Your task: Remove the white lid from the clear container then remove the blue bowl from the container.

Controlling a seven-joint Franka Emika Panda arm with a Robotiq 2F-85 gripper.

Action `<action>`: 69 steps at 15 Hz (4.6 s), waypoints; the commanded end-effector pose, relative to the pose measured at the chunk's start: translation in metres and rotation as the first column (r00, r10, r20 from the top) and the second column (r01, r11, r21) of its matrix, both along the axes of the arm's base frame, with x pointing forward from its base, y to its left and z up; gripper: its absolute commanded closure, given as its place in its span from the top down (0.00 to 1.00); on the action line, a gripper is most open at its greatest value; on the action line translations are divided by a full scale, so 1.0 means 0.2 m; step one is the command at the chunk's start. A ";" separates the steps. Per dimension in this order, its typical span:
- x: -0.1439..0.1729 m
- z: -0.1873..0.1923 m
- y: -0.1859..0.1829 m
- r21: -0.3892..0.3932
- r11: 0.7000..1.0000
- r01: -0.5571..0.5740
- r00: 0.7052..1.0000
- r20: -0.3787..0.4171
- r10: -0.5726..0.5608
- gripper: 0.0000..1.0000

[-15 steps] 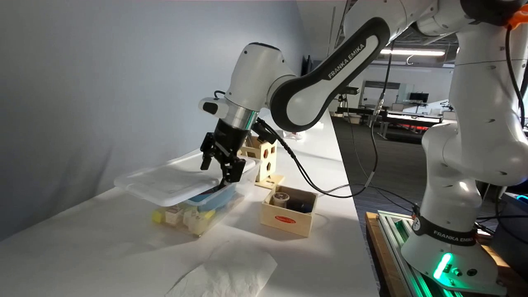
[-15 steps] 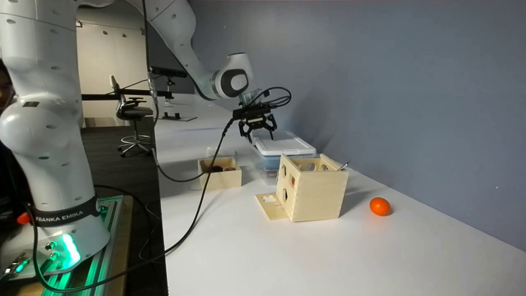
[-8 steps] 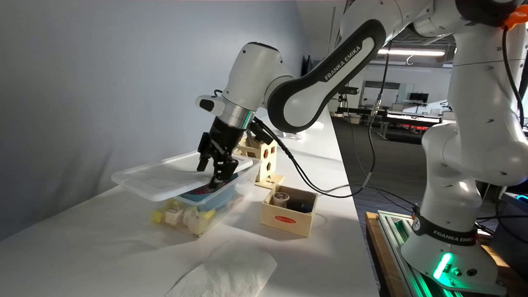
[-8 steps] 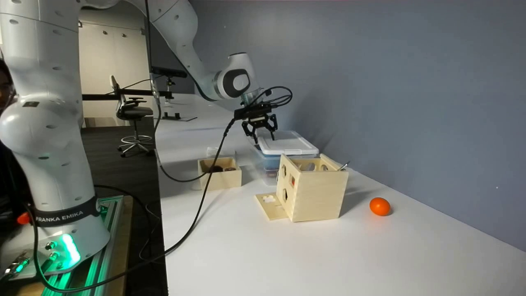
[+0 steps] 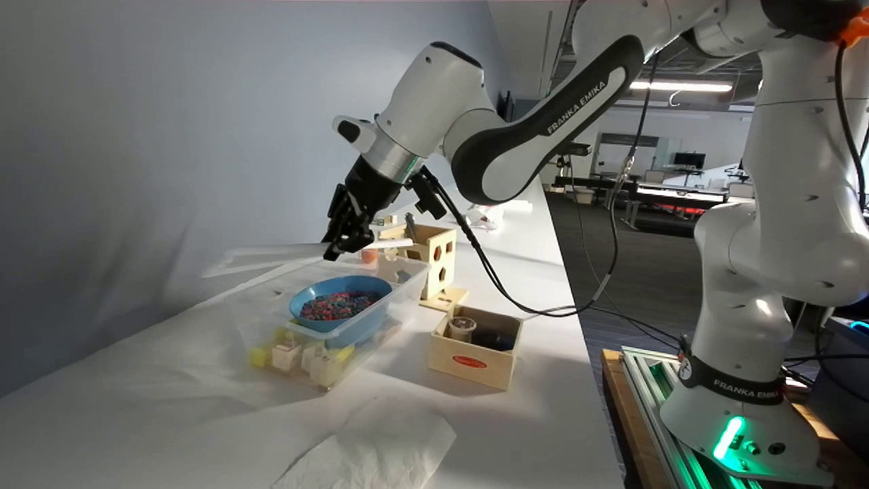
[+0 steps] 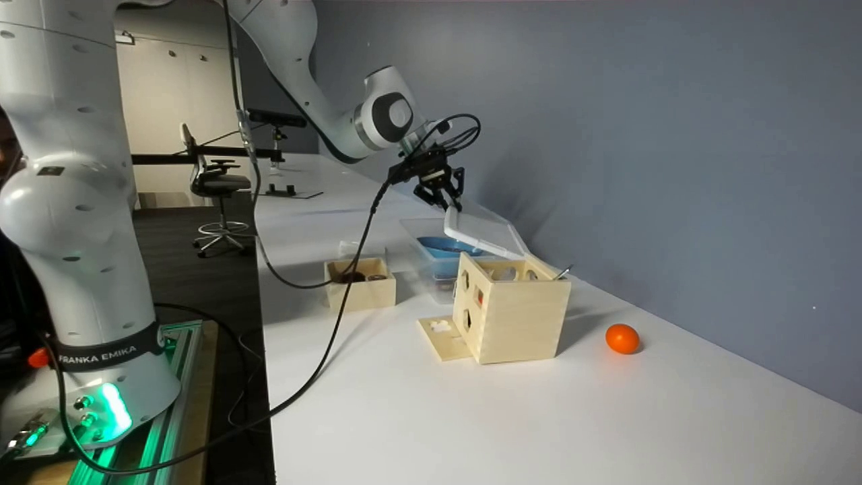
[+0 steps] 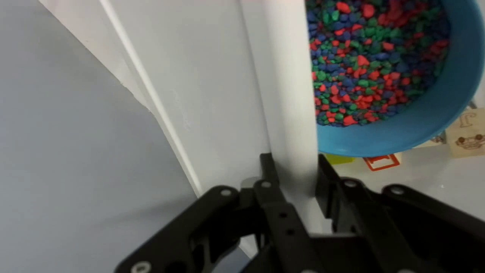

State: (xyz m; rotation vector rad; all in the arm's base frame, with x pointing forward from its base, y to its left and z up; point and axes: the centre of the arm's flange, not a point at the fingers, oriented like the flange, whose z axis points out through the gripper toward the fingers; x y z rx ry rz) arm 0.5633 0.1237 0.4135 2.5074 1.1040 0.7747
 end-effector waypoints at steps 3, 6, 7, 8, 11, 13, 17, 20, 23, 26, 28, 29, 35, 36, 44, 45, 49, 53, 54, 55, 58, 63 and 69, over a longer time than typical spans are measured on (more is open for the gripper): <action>-0.06 0.10 -0.02 -0.008 0.997 0.078 0.993 0.088 -0.077 0.06; -0.07 0.24 -0.03 -0.052 0.999 0.002 0.995 0.100 0.003 0.05; -0.06 0.27 -0.01 -0.078 0.996 -0.052 0.994 0.093 0.059 0.05; -0.03 0.30 0.04 -0.116 0.986 -0.119 0.989 0.076 0.128 0.05; 0.02 0.34 0.19 -0.208 0.943 -0.258 0.964 0.015 0.267 0.03; 0.06 0.35 0.27 -0.276 0.900 -0.337 0.940 -0.043 0.339 0.04; 0.01 0.27 0.27 -0.272 0.897 -0.349 0.937 -0.067 0.344 0.14; 0.04 0.26 0.28 -0.275 0.889 -0.366 0.930 -0.077 0.359 0.14; 0.16 0.22 0.30 -0.271 0.872 -0.409 0.898 0.053 0.438 0.04; 0.34 0.18 0.31 -0.290 0.809 -0.512 0.822 0.108 0.559 0.04; 0.44 0.12 0.30 -0.314 0.763 -0.565 0.785 0.080 0.614 0.04; 0.48 0.08 0.29 -0.327 0.746 -0.581 0.778 0.047 0.627 0.04; 0.64 -0.07 0.20 -0.330 0.723 -0.607 0.774 -0.039 0.632 0.04; 0.65 -0.08 0.17 -0.324 0.740 -0.589 0.791 -0.046 0.610 0.24; 0.63 0.10 0.01 -0.280 0.872 -0.402 0.904 0.027 0.426 0.73; 0.62 0.14 0.00 -0.273 0.887 -0.372 0.916 0.045 0.398 0.80; 0.51 0.40 -0.04 -0.186 0.964 -0.192 0.951 0.207 0.230 1.00; 0.45 0.56 -0.01 -0.172 0.971 -0.167 0.941 0.265 0.209 1.00; 0.43 0.57 0.02 -0.146 0.962 -0.231 0.930 0.256 0.263 1.00; 0.40 0.57 0.08 -0.127 0.951 -0.281 0.926 0.224 0.304 1.00; 0.27 0.46 0.26 -0.096 0.905 -0.415 0.900 0.107 0.424 1.00; 0.12 0.19 0.31 -0.072 0.885 -0.459 0.878 -0.187 0.440 1.00; 0.14 0.06 0.18 -0.103 0.904 -0.415 0.863 -0.358 0.356 1.00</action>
